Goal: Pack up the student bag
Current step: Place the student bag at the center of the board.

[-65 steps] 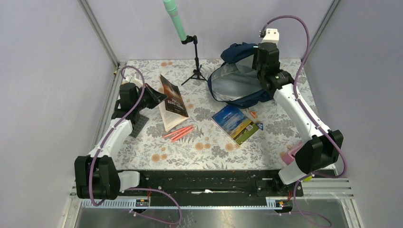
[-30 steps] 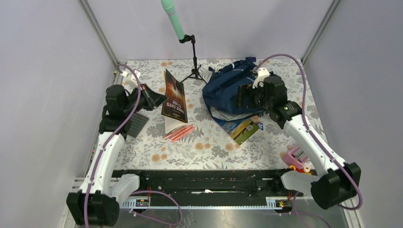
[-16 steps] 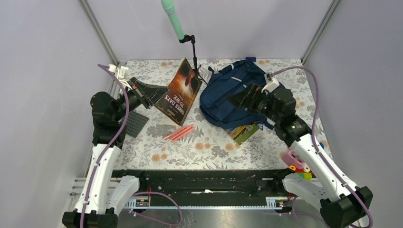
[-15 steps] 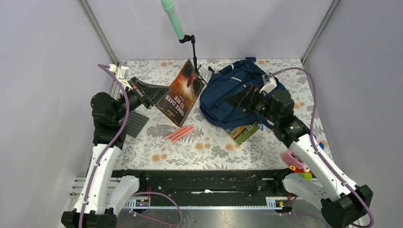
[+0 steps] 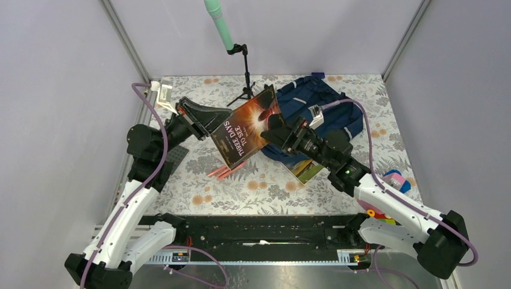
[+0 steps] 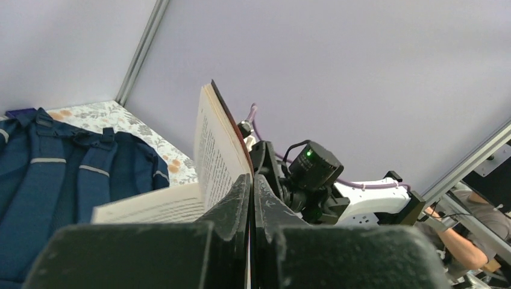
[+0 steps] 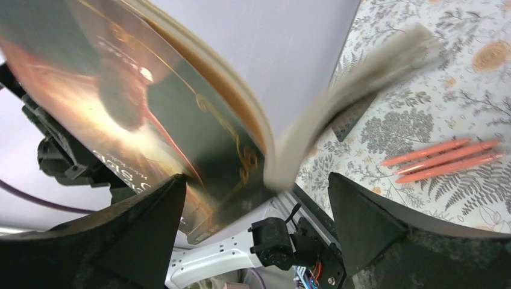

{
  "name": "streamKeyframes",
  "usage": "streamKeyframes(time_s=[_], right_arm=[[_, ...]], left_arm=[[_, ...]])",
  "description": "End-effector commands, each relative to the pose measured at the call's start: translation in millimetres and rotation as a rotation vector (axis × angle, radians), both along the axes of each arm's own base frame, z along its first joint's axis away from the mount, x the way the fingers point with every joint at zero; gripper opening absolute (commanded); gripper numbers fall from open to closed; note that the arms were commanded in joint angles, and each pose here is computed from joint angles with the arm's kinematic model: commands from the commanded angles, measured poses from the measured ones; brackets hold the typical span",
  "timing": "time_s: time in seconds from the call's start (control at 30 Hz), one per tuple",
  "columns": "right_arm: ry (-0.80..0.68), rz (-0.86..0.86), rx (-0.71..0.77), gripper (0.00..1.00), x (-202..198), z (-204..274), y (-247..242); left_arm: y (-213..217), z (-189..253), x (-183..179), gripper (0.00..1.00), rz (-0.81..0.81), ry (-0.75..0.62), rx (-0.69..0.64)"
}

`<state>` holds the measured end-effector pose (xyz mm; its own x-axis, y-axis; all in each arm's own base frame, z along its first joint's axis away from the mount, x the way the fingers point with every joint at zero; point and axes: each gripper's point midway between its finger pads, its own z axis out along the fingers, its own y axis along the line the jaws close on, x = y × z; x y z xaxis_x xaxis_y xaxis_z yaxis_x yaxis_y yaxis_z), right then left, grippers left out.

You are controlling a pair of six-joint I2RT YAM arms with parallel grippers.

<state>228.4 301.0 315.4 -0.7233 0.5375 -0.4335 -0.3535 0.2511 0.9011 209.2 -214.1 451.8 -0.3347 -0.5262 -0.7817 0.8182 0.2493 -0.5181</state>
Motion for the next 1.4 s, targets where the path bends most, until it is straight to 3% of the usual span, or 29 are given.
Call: streamKeyframes(time_s=[0.0,0.13,0.3,0.47,0.53,0.67,0.83,1.13,1.37], right_arm=[[0.013,-0.080,0.151,0.91,8.9,11.4,-7.3],[-0.047,-0.091,0.184,0.85,9.8,30.0,-10.0],[-0.117,-0.088,0.216,0.68,10.6,57.0,-8.7],[-0.100,-0.097,0.184,0.66,15.6,53.1,-6.0],[-0.058,-0.117,0.155,0.69,17.4,40.2,-8.4],[-0.016,-0.221,0.117,0.86,19.0,11.7,-30.2],[-0.020,-0.327,0.033,0.98,17.3,-4.4,-57.6],[0.070,-0.402,-0.020,1.00,25.7,-62.7,-67.2],[0.112,-0.475,-0.068,1.00,29.6,-109.2,-80.6]], left_arm=[[3.8,17.0,4.0,0.00,0.041,-0.023,-0.133],[-5.1,-1.9,9.1,0.00,0.022,0.040,-0.149],[-14.2,-5.7,7.4,0.00,-0.023,0.057,-0.173],[-15.1,-2.1,6.4,0.00,-0.027,0.050,-0.194],[-13.2,1.2,9.2,0.00,-0.004,0.044,-0.194],[-8.2,0.1,21.5,0.00,0.069,0.069,-0.192],[-11.1,-17.4,41.1,0.00,0.115,0.126,-0.186],[-44.0,-28.5,78.1,0.00,0.106,0.142,-0.238],[-77.6,-75.1,95.1,0.00,0.036,0.271,-0.285]])
